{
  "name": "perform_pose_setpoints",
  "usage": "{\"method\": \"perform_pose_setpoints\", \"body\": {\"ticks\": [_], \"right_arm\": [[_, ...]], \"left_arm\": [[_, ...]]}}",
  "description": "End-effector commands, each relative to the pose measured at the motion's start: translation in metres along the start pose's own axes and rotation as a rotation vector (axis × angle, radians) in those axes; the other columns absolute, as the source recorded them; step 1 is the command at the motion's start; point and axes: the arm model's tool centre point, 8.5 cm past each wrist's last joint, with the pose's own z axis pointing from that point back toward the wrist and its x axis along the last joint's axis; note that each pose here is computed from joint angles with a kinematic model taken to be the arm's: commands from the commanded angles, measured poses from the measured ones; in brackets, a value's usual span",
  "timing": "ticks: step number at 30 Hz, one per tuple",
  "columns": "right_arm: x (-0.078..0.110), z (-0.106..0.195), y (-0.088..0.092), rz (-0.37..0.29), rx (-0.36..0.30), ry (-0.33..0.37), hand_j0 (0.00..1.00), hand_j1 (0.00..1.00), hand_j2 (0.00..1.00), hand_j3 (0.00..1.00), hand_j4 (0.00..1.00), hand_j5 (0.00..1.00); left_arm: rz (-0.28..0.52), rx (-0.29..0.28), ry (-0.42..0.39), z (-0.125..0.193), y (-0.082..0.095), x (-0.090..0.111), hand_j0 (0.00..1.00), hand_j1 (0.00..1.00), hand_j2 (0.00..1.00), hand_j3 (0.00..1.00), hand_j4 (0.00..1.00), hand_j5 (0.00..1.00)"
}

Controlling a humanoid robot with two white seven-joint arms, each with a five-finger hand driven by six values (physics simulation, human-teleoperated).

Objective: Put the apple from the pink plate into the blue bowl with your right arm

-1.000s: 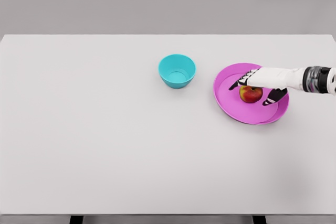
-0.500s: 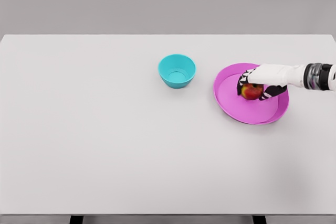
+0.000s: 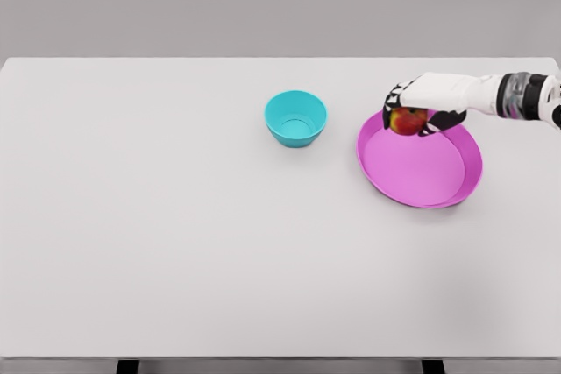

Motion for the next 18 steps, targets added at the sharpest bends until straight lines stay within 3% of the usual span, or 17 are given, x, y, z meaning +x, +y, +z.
{"method": "perform_pose_setpoints", "body": {"ticks": [1, 4, 8, 18], "right_arm": [[0.005, -0.009, -0.002, -0.008, -0.012, -0.019, 0.52, 0.52, 0.52, 0.52, 0.52, 0.52], [0.007, -0.017, -0.011, -0.026, -0.052, -0.028, 0.52, 0.52, 0.52, 0.52, 0.52, 0.52], [0.009, -0.022, -0.013, -0.031, -0.057, -0.035, 0.52, 0.52, 0.52, 0.52, 0.52, 0.52], [0.023, -0.052, -0.036, -0.041, -0.096, -0.075, 0.52, 0.52, 0.52, 0.52, 0.52, 0.52]], "left_arm": [[0.0, 0.001, 0.0, 0.0, 0.0, 0.0, 1.0, 1.0, 1.0, 1.0, 1.0, 1.0], [0.0, 0.001, 0.0, 0.0, 0.0, 0.0, 1.0, 1.0, 1.0, 1.0, 1.0, 1.0], [0.0, 0.001, 0.0, 0.0, 0.0, 0.0, 1.0, 1.0, 1.0, 1.0, 1.0, 1.0], [0.001, -0.001, 0.0, 0.0, 0.0, 0.0, 1.0, 1.0, 1.0, 1.0, 1.0, 1.0]]}}
